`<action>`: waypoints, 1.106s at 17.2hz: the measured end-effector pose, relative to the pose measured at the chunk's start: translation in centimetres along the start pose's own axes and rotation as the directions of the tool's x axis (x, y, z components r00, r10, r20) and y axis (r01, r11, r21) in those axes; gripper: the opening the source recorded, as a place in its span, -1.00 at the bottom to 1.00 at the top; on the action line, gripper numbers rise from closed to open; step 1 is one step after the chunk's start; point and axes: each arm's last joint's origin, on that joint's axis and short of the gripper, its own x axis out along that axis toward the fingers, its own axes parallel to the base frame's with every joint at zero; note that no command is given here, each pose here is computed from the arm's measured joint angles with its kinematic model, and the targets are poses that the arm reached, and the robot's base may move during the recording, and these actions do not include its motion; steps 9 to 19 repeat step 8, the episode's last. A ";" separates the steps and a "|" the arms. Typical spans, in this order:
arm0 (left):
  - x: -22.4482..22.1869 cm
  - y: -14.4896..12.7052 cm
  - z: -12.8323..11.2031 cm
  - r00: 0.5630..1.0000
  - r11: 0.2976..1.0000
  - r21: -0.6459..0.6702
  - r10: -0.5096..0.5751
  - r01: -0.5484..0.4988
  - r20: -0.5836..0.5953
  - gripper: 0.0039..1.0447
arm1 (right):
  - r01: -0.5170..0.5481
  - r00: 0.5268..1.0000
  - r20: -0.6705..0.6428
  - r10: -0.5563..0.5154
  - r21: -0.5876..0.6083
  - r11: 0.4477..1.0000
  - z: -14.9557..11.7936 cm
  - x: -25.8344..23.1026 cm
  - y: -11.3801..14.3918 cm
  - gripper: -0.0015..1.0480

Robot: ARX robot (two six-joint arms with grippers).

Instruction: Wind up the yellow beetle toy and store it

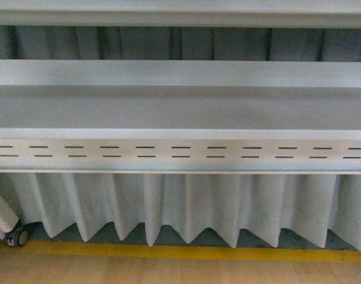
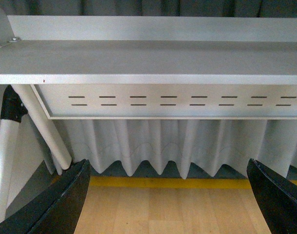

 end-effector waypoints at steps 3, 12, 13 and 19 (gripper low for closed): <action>0.0 0.0 0.0 1.000 1.000 0.000 0.000 0.000 0.000 0.88 | 0.000 1.000 0.000 0.000 0.000 1.000 0.0 0.0 0.0 0.87; 0.0 0.0 0.0 1.000 1.000 0.000 0.000 0.000 0.000 0.88 | 0.000 1.000 0.000 0.000 0.000 1.000 0.0 0.0 0.0 0.87; 0.0 0.0 0.0 1.000 1.000 0.000 0.000 0.000 0.000 0.88 | 0.000 1.000 0.000 0.000 0.000 1.000 0.0 0.0 0.0 0.87; 0.0 0.0 0.0 1.000 1.000 0.000 0.000 0.000 0.000 0.88 | 0.000 1.000 0.000 0.000 0.000 1.000 0.0 0.0 0.0 0.87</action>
